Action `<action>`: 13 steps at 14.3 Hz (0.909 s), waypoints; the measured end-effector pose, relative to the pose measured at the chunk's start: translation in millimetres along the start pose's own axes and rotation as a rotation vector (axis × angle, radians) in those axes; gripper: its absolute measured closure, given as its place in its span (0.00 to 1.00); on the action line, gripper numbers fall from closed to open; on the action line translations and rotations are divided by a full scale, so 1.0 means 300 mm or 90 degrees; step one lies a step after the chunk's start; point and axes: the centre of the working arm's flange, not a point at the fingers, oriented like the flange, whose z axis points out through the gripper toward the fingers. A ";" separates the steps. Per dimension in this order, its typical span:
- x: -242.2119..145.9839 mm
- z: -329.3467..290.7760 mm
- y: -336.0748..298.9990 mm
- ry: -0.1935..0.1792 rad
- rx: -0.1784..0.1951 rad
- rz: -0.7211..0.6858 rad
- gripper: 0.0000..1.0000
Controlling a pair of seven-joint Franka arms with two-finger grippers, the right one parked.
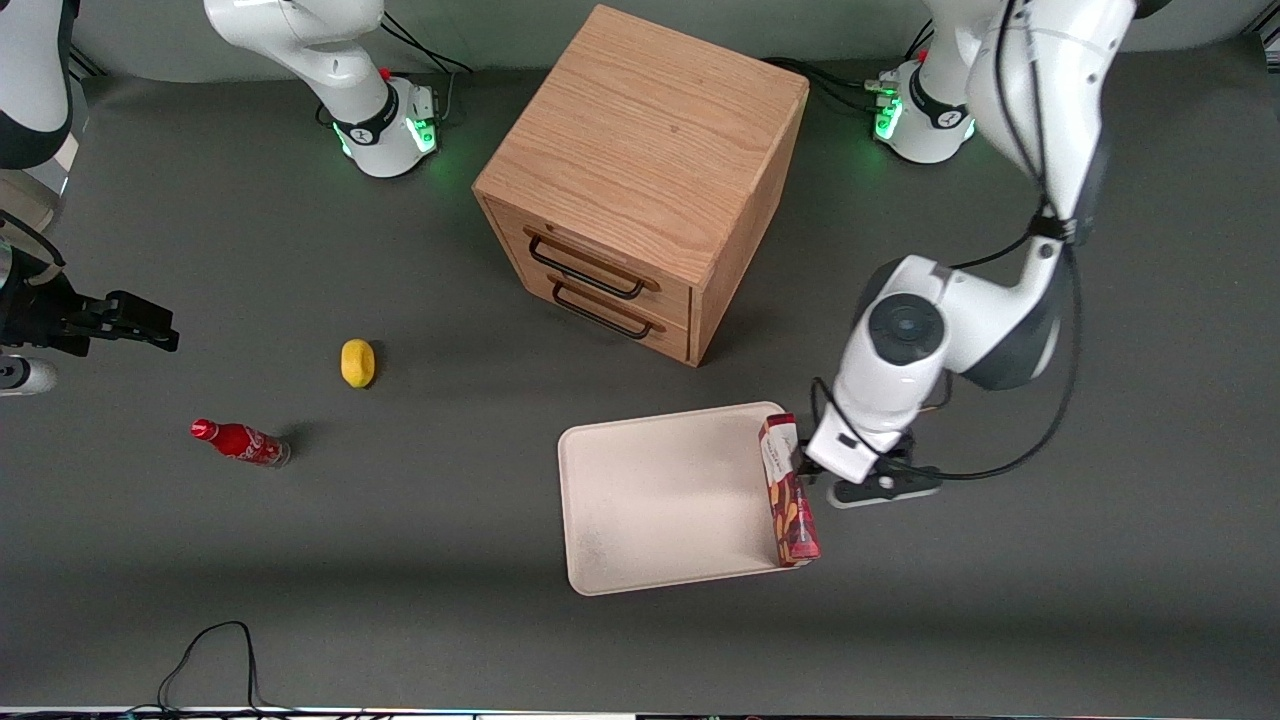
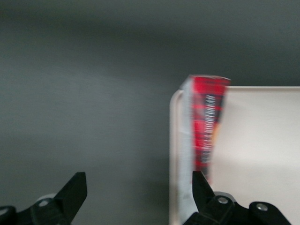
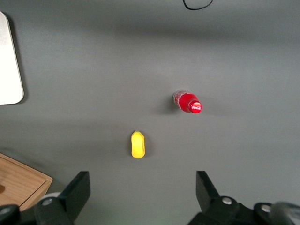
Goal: Place red cookie box on tray
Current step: 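Raise the left gripper away from the box on the tray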
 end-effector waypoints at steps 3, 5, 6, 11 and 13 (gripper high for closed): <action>0.059 -0.155 -0.186 -0.065 0.006 0.021 0.00; 0.089 -0.268 -0.325 -0.116 0.012 0.032 0.00; 0.099 -0.326 -0.399 -0.138 0.010 0.035 0.00; 0.066 -0.565 -0.776 -0.200 -0.017 0.013 0.00; -0.006 -0.641 -0.831 -0.188 -0.013 -0.001 0.00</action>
